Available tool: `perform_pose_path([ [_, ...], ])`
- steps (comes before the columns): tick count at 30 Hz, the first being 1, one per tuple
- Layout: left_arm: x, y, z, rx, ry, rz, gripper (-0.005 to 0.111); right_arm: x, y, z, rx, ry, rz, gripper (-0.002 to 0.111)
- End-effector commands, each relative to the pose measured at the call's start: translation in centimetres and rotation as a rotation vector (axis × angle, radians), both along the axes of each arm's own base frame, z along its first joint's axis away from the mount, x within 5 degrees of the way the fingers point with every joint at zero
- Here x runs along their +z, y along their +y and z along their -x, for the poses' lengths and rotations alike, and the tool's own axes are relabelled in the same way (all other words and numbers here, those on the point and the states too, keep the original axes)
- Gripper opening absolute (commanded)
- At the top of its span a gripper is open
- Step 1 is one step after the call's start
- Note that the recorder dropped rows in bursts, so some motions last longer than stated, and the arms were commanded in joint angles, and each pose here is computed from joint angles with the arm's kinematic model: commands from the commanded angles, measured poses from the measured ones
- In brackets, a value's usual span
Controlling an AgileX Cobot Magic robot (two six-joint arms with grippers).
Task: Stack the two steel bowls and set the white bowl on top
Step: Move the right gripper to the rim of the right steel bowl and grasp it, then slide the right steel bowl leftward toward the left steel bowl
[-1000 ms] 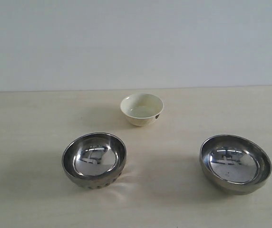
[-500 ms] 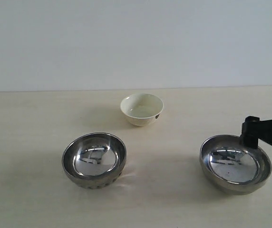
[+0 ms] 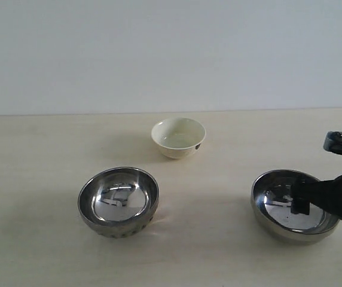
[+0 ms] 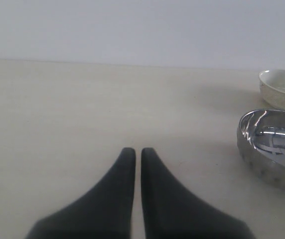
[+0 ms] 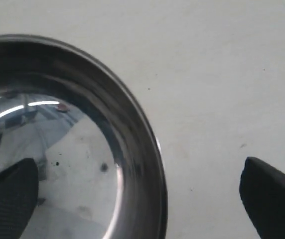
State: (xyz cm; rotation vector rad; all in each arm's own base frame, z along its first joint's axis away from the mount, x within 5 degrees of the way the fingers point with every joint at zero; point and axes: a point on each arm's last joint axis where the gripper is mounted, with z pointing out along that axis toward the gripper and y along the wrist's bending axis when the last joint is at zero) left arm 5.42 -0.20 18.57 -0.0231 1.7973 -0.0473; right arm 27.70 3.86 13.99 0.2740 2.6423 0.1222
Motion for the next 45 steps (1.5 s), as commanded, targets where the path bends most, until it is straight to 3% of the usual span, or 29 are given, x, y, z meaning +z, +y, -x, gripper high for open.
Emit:
perform_pose_path([
  [1,0.0,0.0,0.0,-0.003,-0.007,0.005,0.004,-0.9,0.1,-0.4,0.033,0.007,0.015,0.105],
  [6,0.0,0.0,0.0,-0.003,-0.007,0.005,0.004,-1.0,0.2,-0.5,0.053,-0.005,0.019,0.105],
  [8,0.0,0.0,0.0,-0.003,-0.007,0.005,0.004,-1.0,0.2,-0.6,0.027,-0.008,0.005,0.097],
  [10,0.0,0.0,0.0,-0.003,-0.007,0.005,0.004,-0.8,0.3,-0.8,0.028,-0.037,-0.004,0.064],
  [11,0.0,0.0,0.0,-0.003,-0.007,0.005,0.004,-0.8,0.3,-0.9,0.027,-0.047,-0.008,0.034],
  [13,0.0,0.0,0.0,-0.003,-0.007,0.005,0.004,-0.8,0.3,-0.9,0.028,-0.049,-0.009,0.0],
  [25,0.0,0.0,0.0,-0.003,-0.007,0.005,0.004,-0.5,1.0,-1.0,-0.022,-0.061,-0.064,0.0],
  [31,0.0,0.0,0.0,-0.003,-0.007,0.005,0.004,2.7,7.8,-2.4,0.139,-0.126,-0.121,0.0],
  [35,0.0,0.0,0.0,-0.003,-0.007,0.005,0.004,3.7,10.4,-2.6,0.177,-0.135,-0.154,0.0],
  [45,0.0,0.0,0.0,-0.003,-0.007,0.005,0.004,1.1,11.7,-2.5,0.191,-0.038,-0.133,0.0],
])
